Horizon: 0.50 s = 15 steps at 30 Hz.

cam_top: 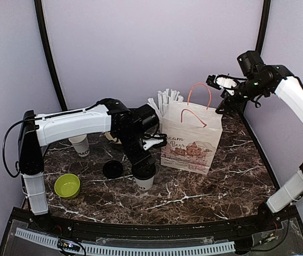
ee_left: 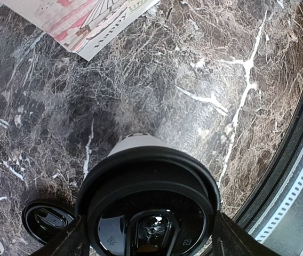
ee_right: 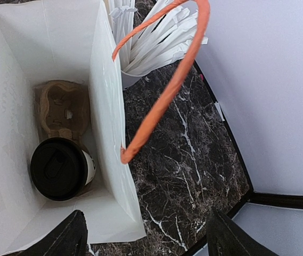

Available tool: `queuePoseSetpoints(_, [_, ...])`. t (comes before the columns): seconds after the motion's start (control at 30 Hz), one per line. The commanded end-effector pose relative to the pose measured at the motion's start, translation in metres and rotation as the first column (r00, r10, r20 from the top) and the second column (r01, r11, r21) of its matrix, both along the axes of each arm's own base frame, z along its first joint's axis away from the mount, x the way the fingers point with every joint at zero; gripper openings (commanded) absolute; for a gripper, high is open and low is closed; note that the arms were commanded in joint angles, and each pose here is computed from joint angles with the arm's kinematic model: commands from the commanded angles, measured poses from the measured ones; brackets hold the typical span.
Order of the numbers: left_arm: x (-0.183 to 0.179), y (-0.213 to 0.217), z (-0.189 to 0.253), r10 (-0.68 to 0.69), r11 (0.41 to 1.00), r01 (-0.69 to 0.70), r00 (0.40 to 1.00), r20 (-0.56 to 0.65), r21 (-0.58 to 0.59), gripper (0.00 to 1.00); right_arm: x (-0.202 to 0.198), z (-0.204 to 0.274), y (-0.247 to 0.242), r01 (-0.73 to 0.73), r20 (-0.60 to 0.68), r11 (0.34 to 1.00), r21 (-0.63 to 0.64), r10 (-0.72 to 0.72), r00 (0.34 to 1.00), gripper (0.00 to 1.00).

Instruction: Pack the takeout coffee

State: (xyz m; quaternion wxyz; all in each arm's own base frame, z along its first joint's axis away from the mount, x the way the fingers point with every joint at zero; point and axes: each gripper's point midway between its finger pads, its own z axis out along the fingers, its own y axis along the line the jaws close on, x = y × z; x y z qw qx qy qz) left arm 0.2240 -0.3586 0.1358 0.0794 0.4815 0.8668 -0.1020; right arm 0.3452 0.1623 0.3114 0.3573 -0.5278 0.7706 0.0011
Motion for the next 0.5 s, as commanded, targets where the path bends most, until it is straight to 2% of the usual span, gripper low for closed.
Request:
queuePoseSetpoints(0.0, [-0.008,0.004,-0.002,-0.027,0.999,0.028,0.999,-0.025,0.037,0.77,-0.004,0.022,-0.001,-0.004,0.045,0.999,0.041,0.002,0.999,0.77])
queuePoseSetpoints(0.23, [-0.014,0.002,0.014,-0.018,1.0,0.018,1.0,-0.024,0.008,0.69,-0.028,0.065,0.016,-0.126,0.05,0.976,0.178,0.119,0.992,0.78])
queuePoseSetpoints(0.4, [-0.016,0.002,0.016,-0.01,1.0,0.01,1.0,-0.024,-0.009,0.68,-0.012,0.083,0.015,-0.081,0.088,0.971,0.226,0.062,0.994,0.78])
queuePoseSetpoints(0.47, [-0.019,0.003,0.01,-0.015,1.0,0.015,0.999,-0.037,-0.001,0.72,-0.005,0.082,0.013,-0.056,0.088,0.972,0.229,0.037,0.995,0.78])
